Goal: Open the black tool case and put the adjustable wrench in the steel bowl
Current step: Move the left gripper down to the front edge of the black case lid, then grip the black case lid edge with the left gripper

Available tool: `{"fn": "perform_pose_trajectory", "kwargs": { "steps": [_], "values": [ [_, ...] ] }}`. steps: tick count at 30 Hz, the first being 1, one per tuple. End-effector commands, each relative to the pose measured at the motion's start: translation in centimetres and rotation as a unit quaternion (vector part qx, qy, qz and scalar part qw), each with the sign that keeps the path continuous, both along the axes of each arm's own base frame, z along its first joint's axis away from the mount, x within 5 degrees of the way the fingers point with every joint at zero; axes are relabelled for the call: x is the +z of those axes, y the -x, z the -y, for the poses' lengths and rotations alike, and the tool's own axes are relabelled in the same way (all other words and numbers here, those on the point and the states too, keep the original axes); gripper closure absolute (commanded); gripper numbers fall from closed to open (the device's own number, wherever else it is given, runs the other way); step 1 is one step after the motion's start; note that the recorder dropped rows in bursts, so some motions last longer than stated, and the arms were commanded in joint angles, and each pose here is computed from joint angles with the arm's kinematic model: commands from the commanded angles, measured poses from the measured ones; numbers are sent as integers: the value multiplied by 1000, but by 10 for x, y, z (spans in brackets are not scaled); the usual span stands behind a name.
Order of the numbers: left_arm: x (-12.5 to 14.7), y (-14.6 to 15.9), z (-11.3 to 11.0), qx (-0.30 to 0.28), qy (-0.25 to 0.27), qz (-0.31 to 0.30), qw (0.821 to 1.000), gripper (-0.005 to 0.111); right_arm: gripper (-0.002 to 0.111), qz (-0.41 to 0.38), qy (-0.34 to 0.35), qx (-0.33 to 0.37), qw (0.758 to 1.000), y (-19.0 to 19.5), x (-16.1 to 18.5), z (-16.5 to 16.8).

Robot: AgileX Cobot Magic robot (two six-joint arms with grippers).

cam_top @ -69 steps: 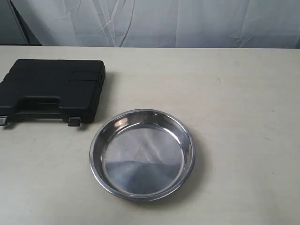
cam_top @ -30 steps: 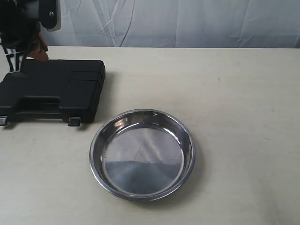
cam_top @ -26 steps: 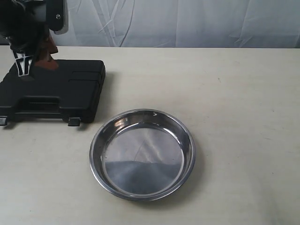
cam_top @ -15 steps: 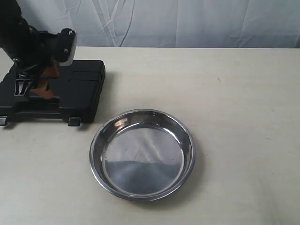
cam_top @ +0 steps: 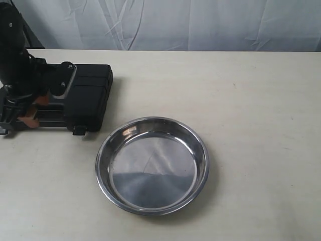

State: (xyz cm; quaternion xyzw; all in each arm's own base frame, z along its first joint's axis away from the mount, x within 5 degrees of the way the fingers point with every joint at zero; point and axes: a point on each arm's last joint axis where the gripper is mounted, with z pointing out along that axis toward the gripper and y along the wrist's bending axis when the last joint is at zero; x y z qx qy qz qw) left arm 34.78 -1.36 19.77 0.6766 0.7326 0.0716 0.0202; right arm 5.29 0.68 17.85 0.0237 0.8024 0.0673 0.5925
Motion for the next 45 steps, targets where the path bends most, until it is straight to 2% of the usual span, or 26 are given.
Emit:
{"fn": "perform_pose_trajectory", "kwargs": {
  "steps": [1, 15, 45],
  "values": [
    [-7, -3, 0, -5, -2, 28, 1000, 53, 108, 12, 1, -3, 1000, 0, 3, 0],
    [-40, -13, 1, -4, 2, 13, 1000, 53, 108, 12, 1, -3, 1000, 0, 3, 0],
    [-47, -20, 6, 12, 30, 39, 999, 58, 108, 12, 1, -3, 1000, 0, 2, 0]
  ]
}}
